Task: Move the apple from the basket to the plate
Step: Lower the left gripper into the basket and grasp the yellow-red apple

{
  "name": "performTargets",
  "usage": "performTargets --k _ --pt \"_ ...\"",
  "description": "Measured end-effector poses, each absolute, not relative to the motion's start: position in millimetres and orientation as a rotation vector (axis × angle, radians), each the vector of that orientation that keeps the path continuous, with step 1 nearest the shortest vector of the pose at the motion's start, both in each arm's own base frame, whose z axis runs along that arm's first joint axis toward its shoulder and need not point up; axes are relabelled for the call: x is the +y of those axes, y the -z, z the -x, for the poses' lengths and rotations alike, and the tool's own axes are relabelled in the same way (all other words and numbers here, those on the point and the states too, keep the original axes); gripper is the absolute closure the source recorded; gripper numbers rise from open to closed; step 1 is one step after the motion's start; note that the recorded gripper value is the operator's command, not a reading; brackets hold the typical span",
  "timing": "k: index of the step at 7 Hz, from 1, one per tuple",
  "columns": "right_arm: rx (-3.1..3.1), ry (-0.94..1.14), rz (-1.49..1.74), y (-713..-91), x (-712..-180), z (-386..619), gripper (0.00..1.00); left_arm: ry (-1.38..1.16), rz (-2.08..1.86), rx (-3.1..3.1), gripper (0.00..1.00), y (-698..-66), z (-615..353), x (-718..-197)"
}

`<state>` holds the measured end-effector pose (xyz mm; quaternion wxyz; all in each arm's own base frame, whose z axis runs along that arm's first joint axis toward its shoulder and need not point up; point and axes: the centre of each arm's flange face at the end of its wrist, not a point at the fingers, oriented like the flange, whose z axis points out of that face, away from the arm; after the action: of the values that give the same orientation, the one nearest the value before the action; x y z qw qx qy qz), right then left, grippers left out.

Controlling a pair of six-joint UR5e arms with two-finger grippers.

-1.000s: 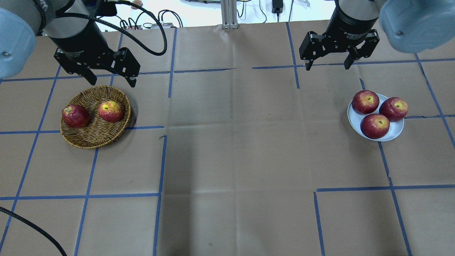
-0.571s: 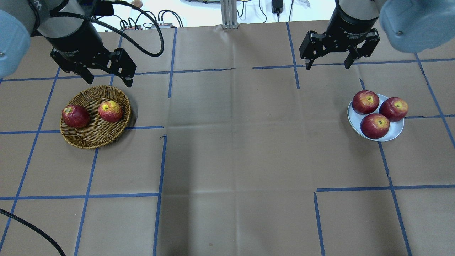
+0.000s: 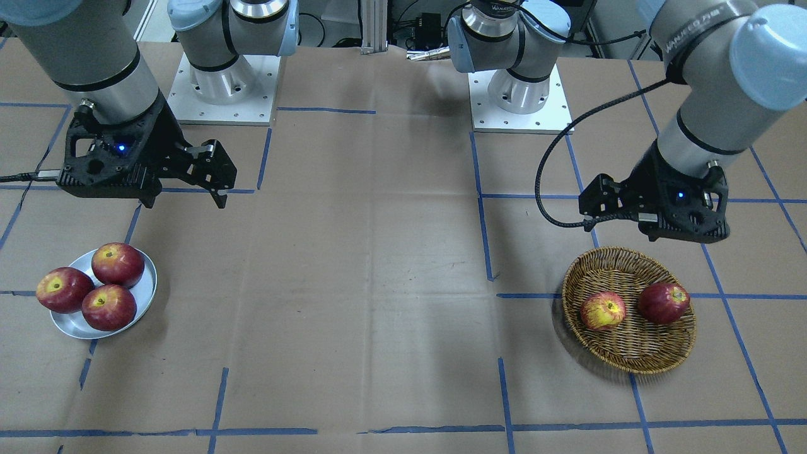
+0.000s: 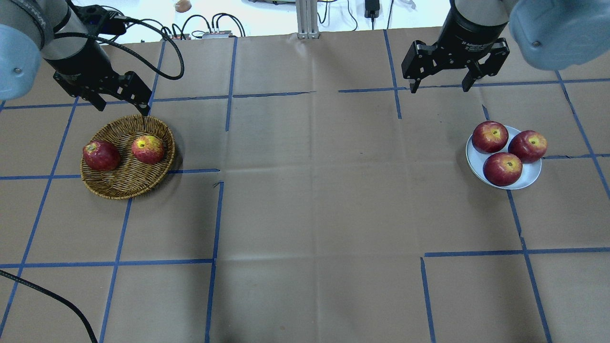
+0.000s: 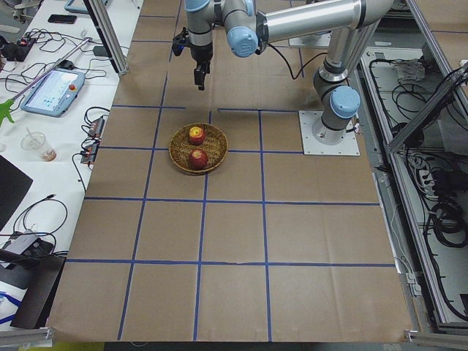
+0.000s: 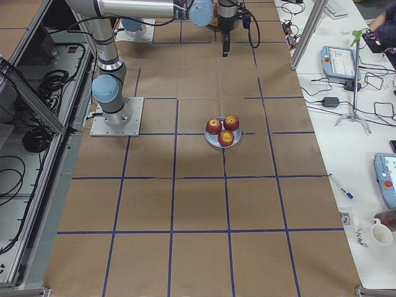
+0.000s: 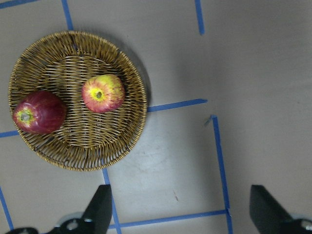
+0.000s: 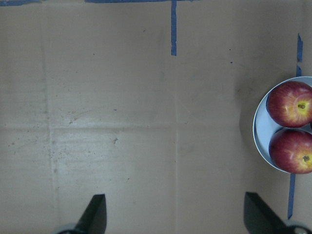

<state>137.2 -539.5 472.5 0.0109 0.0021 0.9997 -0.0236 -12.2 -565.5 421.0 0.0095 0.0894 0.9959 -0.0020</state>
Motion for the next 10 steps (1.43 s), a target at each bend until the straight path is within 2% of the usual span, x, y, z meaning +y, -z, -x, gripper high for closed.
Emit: performTargets --k 5,8,10 --pt "3.123 0.076 -0.008 -473 -540 -135 0.0 0.036 -0.271 3.131 0.0 -266 -63 -601" --pt "3.12 0.072 -0.015 -472 -541 -132 0.0 -0.016 -0.229 3.17 0.01 -221 -67 -606" --pt "3.12 0.068 -0.016 -471 -541 -132 0.0 -0.048 -0.217 3.179 0.5 -200 -67 -607"
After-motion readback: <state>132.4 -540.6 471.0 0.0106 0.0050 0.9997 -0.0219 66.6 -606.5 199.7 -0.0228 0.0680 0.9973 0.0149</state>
